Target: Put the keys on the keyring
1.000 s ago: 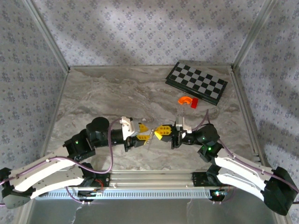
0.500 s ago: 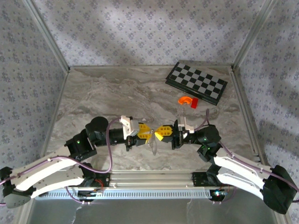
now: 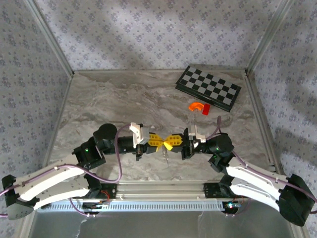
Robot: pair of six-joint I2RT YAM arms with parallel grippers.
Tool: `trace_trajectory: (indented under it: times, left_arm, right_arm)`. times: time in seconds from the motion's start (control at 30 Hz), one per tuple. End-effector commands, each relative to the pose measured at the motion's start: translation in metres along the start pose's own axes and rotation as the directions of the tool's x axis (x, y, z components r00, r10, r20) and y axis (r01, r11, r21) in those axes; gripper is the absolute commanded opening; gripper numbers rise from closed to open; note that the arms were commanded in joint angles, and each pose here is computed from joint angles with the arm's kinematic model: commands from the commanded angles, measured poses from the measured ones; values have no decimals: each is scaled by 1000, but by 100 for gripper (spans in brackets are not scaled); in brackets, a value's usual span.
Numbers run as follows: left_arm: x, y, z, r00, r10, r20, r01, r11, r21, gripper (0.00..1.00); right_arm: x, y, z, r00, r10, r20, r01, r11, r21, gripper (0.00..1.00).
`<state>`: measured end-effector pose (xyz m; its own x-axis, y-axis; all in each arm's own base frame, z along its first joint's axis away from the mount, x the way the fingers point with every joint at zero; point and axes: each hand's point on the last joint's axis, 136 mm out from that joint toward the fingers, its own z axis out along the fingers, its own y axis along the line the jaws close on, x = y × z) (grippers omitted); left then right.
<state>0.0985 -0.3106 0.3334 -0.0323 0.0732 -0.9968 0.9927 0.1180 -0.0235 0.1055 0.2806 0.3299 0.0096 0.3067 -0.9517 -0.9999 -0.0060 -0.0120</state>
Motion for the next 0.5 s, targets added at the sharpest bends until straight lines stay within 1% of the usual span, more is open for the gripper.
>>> trace_trajectory:
  times: [0.0, 0.03, 0.17, 0.23, 0.37, 0.4, 0.47]
  left_arm:
    - [-11, -6, 0, 999, 18, 42, -20, 999, 30, 2]
    - [-11, -7, -1, 999, 18, 40, -19, 999, 32, 0]
    - [-11, -8, -1, 999, 26, 37, -27, 999, 37, 0]
    - [-11, -7, -1, 999, 32, 32, -33, 999, 29, 0]
    - [-6, -2, -4, 999, 48, -20, -48, 999, -1, 0]
    - [-5, -1, -6, 998, 53, -38, -53, 999, -10, 0]
    - [0, 1, -7, 995, 58, -83, -60, 998, -23, 0]
  right_arm:
    - [-12, 8, 1, 998, -38, 41, 39, 999, -33, 0]
    - [-12, 8, 1, 998, -39, 40, 41, 999, -32, 0]
    - [-8, 7, 2, 999, -40, 26, 40, 999, -30, 0]
    - [-4, 7, 3, 999, -51, 1, 51, 998, -26, 1]
    - [11, 7, 2, 987, -118, -109, 120, 993, 9, 21]
    - [17, 8, 2, 977, -148, -156, 151, 988, 10, 25]
    - [27, 10, 2, 954, -191, -232, 199, 980, 12, 28]
